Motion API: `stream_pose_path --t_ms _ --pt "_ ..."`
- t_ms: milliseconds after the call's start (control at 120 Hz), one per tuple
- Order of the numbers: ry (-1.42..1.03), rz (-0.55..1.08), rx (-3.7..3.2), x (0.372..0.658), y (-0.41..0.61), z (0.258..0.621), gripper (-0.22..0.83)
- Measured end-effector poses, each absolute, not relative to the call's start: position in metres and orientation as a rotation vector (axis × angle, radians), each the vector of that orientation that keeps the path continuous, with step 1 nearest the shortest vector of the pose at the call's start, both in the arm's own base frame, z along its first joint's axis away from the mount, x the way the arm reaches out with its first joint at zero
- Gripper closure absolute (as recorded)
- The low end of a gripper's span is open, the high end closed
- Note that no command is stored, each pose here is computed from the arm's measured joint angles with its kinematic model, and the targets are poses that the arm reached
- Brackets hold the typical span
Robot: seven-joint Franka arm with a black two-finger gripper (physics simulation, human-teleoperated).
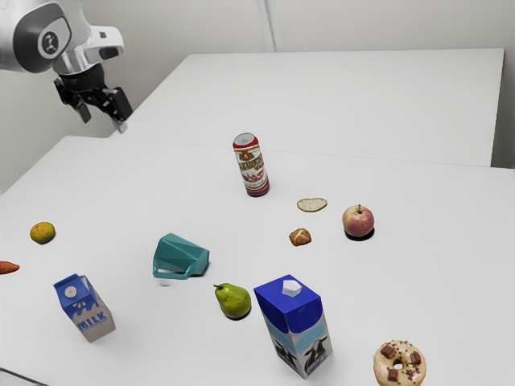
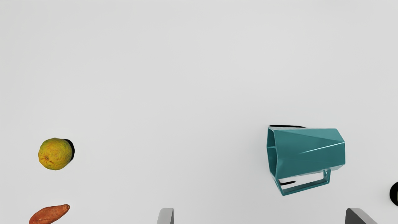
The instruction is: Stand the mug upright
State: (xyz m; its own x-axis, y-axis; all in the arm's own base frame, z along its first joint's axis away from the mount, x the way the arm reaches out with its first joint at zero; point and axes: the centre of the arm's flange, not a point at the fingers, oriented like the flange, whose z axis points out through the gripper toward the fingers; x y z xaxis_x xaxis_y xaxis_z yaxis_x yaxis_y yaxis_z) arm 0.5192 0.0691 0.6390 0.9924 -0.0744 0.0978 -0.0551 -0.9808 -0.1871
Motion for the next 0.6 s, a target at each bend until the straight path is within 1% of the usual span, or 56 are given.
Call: stream_pose_path --t_ms 217,300,433,500,600 --pt "0.102 -0.16 -2.95 0.523 0.07 0.636 0.0" --pt "0.099 -0.155 -2.951 0.524 0.073 0.629 0.0" --pt "0.032 -0.09 -3.037 0.526 0.089 0.592 0.0" --pt "-0.034 -0.049 -3.118 0.521 0.099 0.57 0.0" --pt "-0.162 0.052 -3.243 0.508 0.115 0.527 0.0"
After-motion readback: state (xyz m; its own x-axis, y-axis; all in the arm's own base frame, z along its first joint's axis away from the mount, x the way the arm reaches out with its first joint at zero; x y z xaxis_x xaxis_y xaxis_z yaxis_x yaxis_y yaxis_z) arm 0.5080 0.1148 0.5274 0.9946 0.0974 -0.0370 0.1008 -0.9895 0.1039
